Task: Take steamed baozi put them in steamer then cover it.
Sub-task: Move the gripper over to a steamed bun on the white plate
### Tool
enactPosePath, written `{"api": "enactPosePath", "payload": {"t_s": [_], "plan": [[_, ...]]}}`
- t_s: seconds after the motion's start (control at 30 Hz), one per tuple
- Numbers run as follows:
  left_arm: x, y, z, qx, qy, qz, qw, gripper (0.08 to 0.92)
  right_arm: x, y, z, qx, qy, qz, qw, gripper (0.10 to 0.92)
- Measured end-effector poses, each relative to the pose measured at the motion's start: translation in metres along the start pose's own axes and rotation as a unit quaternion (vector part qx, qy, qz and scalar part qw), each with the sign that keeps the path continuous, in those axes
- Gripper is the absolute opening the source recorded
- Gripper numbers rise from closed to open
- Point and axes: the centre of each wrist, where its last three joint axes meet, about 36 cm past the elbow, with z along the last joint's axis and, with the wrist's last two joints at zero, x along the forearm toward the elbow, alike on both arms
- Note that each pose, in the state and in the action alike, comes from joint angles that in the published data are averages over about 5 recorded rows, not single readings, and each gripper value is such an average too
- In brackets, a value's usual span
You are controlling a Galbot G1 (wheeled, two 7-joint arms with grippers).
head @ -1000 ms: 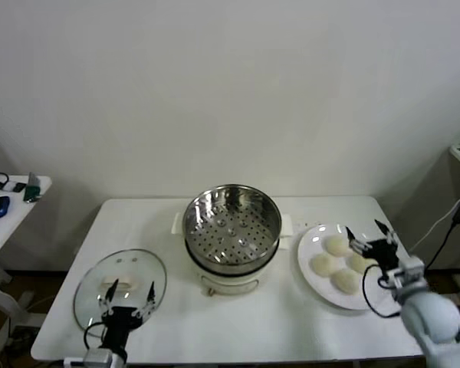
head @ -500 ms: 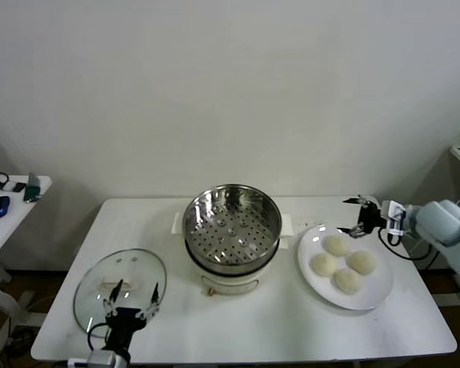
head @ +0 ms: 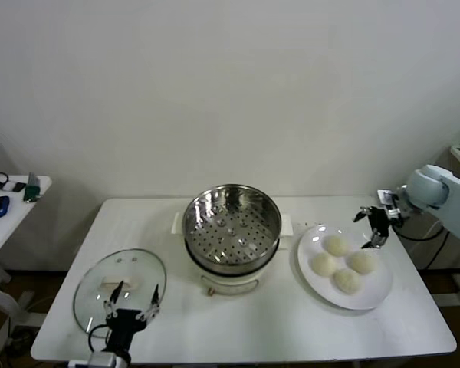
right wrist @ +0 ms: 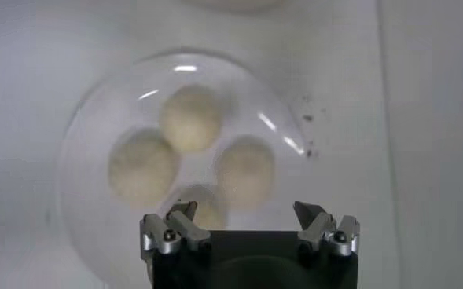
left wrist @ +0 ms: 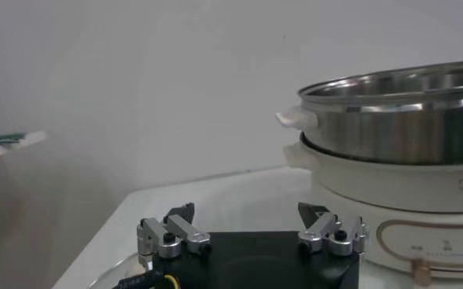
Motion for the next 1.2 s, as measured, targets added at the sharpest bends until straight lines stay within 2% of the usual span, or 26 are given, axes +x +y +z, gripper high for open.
{"api": "enactPosePath", "payload": {"t_s": [0.7,0.9,1.2], "plan": [[0.001,0.000,0.006,0.001,0.006,-0.005,1.000,0.823,-0.079,-0.034,-0.042,0.006,0.024,-0.016,1.000,0.814],[0.001,0.000,0.004,0.002,0.004,-0.006,1.000,0.823,-0.091,-0.035,-0.048,0.009,0.030,-0.015,0.999,0.697],[0.003,-0.001,0.002,0.002,0.002,-0.007,1.000,0.823,-0.086,-0.040,-0.057,0.022,0.026,-0.007,0.999,0.647]]}}
